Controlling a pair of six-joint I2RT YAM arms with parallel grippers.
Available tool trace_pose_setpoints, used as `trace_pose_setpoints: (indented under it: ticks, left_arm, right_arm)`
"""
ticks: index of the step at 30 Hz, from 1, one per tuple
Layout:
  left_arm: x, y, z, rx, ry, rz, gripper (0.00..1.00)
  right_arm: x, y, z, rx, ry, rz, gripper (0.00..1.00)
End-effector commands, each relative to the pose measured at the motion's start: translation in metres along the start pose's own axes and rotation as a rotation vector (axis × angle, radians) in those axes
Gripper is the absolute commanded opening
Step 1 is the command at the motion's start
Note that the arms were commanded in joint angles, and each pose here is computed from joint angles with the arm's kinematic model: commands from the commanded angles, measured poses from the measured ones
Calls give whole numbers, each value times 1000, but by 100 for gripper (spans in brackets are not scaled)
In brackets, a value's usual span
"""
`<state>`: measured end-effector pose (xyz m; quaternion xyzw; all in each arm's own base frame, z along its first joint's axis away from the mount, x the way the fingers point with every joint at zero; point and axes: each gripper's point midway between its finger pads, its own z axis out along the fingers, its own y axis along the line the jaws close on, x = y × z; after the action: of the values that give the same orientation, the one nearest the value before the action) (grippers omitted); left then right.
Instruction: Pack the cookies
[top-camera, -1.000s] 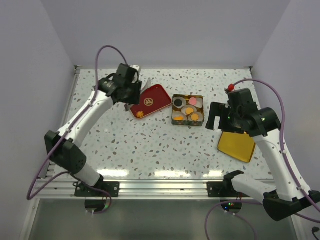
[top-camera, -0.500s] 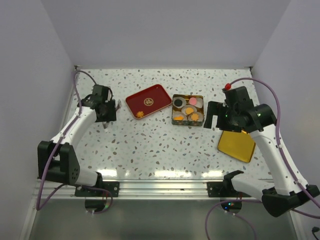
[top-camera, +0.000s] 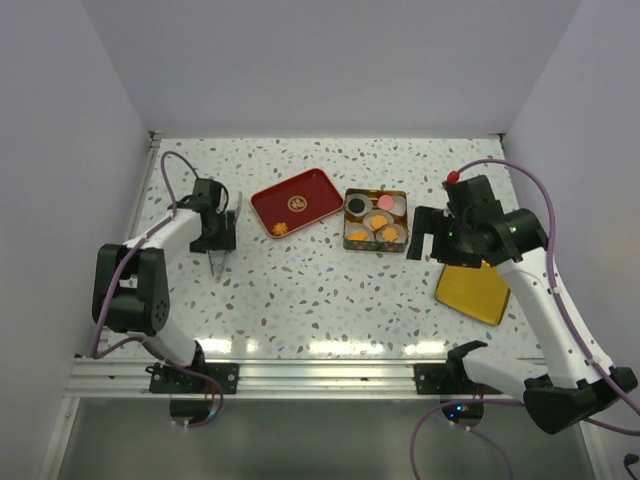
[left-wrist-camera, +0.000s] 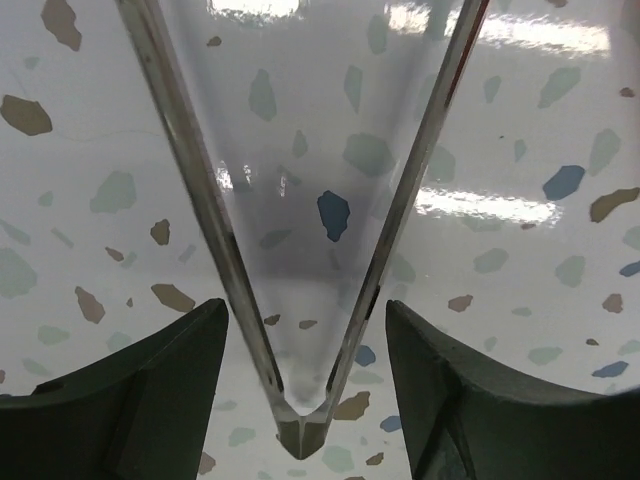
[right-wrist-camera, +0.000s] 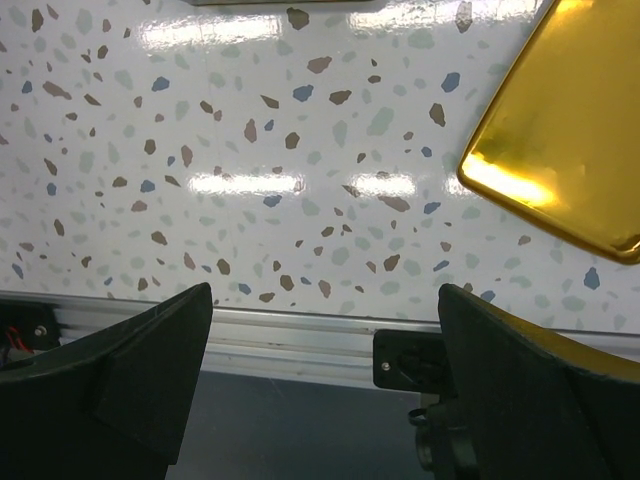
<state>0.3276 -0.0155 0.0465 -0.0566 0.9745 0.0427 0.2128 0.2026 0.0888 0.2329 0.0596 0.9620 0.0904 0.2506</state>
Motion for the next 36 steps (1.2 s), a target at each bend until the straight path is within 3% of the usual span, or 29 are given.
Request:
trace_pose_setpoints:
  ticks: [1,10,17,22,26,30,36]
  left_arm:
    - [3,3,18,20,12,-2,71]
    - [-2,3,21,35,29,-18,75]
    - [-56,-2,-29,67,-128,-104,93]
    - [-90,-20,-68,190,-250,-205,100]
    - [-108,-36,-111,322,-366,-235,100]
    - [-116,-22,-129,274,-430,-297,100]
    - [-111,-9,-129,274,-412,-336,100]
  right_arm:
    - [-4,-2,-1,7,-31,18,99]
    - [-2,-8,14,41,-25,20,99]
    - [-7,-30,38,182,12,18,99]
    - [-11,-63,59,287,57,109,99]
    - [-14,-73,88,294,121,169,99]
    - [-24,-84,110,292,142,233,98]
    - [-20,-96,147,323,204,264,89]
